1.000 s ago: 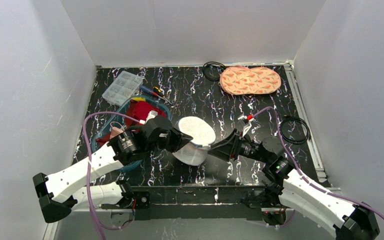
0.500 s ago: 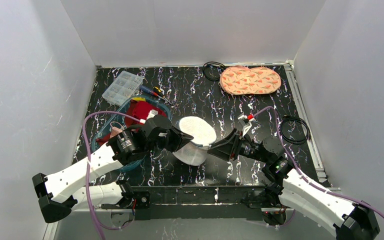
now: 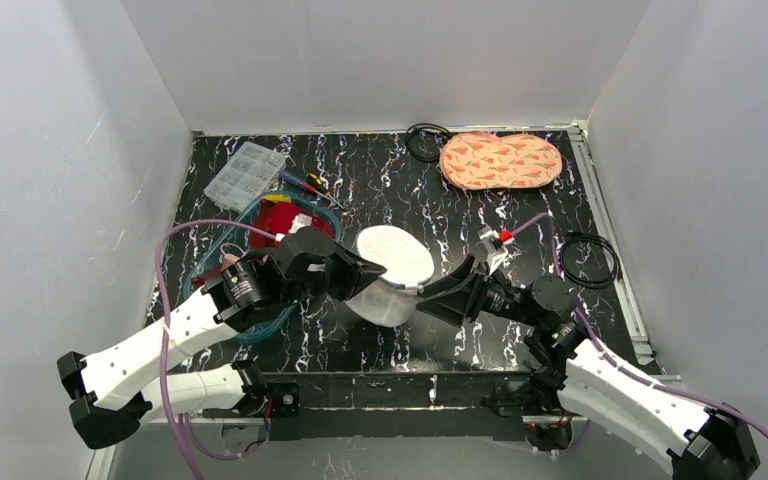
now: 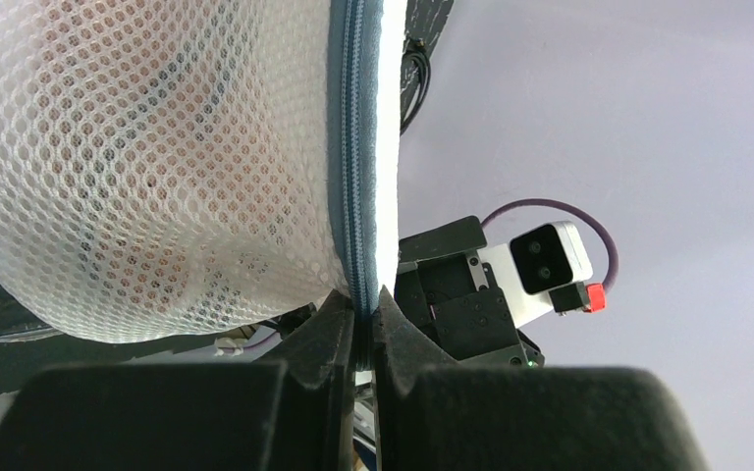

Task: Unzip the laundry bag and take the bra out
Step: Unzip the laundry bag at the center of the board.

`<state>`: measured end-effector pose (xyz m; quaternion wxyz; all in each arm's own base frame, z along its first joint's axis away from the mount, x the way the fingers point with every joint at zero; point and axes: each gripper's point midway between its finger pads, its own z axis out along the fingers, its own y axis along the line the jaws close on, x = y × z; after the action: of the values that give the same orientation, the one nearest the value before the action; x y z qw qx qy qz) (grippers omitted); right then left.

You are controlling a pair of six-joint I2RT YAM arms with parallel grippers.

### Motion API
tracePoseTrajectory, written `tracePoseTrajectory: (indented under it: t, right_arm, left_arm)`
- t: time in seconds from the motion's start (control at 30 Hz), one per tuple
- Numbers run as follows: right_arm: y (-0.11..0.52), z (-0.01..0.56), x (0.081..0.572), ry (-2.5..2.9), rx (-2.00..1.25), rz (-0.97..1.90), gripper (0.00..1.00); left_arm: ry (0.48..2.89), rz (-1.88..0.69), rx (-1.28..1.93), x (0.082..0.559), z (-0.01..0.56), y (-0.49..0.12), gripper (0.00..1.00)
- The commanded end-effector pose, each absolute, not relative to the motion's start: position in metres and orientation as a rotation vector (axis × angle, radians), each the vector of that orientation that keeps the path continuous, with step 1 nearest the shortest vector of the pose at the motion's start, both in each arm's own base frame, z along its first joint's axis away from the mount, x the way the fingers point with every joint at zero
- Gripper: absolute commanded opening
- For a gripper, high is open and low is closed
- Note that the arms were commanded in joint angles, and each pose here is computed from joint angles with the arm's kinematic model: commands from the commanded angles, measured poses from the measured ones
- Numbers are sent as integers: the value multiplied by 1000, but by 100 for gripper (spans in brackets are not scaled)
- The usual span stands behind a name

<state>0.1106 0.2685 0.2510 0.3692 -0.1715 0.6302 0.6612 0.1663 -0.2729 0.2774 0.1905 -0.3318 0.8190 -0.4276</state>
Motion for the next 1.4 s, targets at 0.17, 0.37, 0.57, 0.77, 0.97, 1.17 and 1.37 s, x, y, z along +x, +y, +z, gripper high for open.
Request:
tracePoseTrajectory:
  t: [0.17,0.37,0.57,0.77,0.97,1.17,1.37]
  right_arm:
    - [271,296,105,1432,-488,1770,67]
    - [271,300,106,1419,-474,1770,62]
    - [267,303,106,1393,-456,1762,60]
    - [268,302,107,1396,-456,1764,56]
    - [269,300,109,1410,-450,1759,48]
    - [269,296,113,1432,-430,1743,41]
    - [269,294,115,1444,-416,1736,32]
  left_arm:
    - [2214,-1309,-897,166,318,-269,0]
    - [2214,-1309,-893,165,319,-270,0]
    - [2215,-1304,-895,165,318,-269,0]
    - [2212,-1302,-898,165,317,-268,0]
    - [2213,-1303,-895,164,317,-267,0]
    - [2212,-1307,-892,164,318,-267,0]
    - [2215,-1306,-892,163,317,-267,0]
